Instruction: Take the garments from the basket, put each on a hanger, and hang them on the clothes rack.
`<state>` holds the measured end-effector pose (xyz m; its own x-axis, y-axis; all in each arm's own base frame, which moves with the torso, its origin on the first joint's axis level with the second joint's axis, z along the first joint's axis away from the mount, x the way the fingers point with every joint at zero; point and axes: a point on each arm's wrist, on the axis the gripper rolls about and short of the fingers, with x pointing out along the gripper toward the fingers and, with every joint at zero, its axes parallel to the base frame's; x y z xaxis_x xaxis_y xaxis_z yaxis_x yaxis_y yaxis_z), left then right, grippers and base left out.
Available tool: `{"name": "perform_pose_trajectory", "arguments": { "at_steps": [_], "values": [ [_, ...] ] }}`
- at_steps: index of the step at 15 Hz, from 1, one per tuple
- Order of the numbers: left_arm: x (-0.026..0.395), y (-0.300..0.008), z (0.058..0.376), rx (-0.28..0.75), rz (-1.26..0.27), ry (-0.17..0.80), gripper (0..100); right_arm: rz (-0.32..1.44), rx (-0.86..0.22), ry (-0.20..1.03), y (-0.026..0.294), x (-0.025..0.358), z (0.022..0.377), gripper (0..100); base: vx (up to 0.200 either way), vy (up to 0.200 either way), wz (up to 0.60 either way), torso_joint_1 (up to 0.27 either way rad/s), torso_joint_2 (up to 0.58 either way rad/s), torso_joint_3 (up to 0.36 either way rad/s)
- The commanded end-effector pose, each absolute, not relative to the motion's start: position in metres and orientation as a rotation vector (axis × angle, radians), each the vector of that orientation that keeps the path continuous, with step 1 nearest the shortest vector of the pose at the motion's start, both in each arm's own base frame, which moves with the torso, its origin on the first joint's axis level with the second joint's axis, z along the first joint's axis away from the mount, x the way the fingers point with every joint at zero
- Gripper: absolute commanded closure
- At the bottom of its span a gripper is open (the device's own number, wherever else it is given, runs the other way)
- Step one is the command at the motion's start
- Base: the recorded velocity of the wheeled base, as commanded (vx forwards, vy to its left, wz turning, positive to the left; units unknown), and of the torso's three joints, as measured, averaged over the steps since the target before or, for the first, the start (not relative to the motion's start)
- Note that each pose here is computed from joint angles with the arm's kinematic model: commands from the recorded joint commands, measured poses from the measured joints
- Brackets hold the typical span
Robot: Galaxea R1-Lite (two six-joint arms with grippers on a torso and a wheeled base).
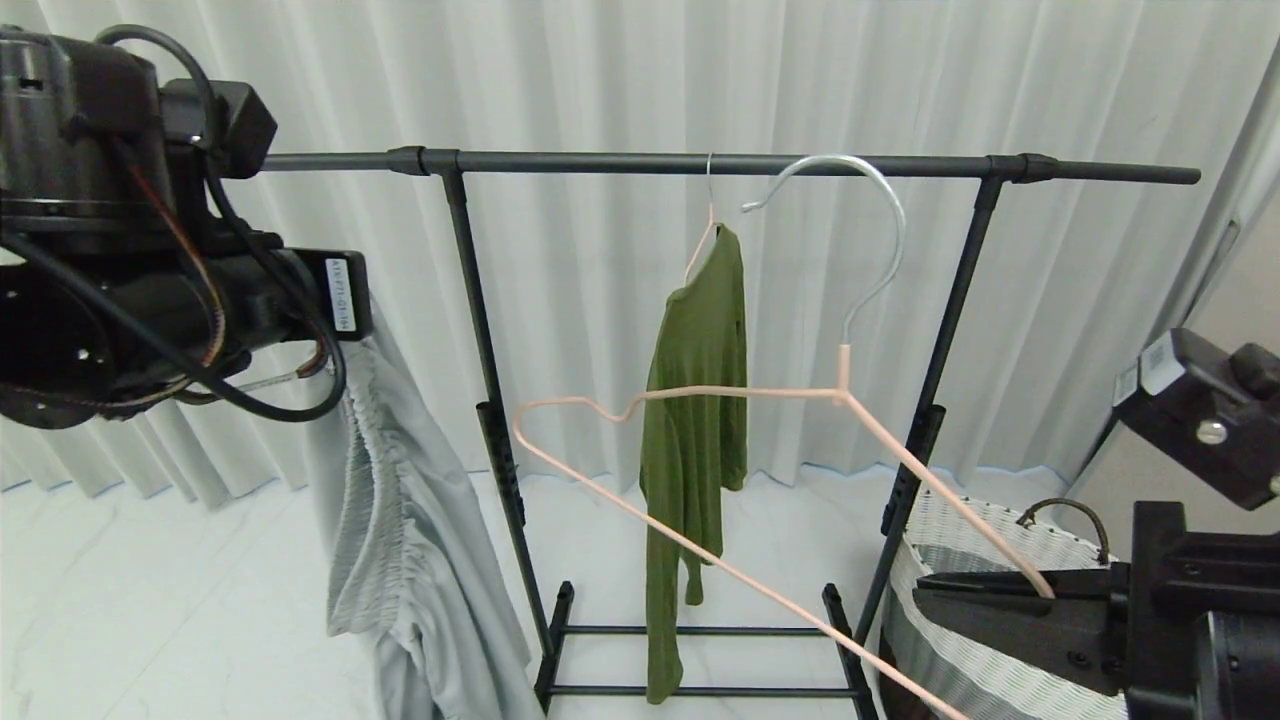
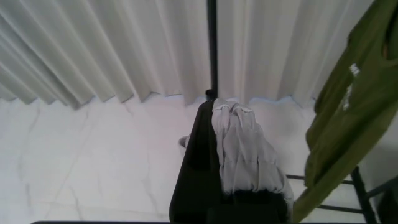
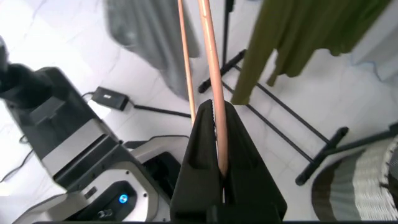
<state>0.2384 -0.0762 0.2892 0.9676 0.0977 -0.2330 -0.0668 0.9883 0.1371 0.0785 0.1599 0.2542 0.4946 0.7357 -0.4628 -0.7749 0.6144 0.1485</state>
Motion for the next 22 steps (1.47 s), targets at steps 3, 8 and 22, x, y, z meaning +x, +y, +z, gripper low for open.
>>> {"name": "perform_pose_trajectory", "arguments": {
  "at_steps": [3, 8, 22],
  "values": [
    [0.26, -0.107, 0.287, 0.096, 0.018, 0.248, 100, 0.945, -0.069, 0.543, 0.179, 0.079, 0.257, 100, 0.0, 0.0, 0.0, 0.0, 0.0, 0.0],
    [0.273, -0.124, 0.272, 0.079, 0.1, 0.283, 100, 0.972, -0.056, 0.541, 0.189, 0.076, 0.263, 100, 0.0, 0.0, 0.0, 0.0, 0.0, 0.0],
    [0.267, -0.125, 0.271, 0.117, 0.166, 0.3, 100, 0.893, 0.001, 0.585, 0.217, 0.09, 0.248, 100, 0.0, 0.0, 0.0, 0.0, 0.0, 0.0]
  ]
}}
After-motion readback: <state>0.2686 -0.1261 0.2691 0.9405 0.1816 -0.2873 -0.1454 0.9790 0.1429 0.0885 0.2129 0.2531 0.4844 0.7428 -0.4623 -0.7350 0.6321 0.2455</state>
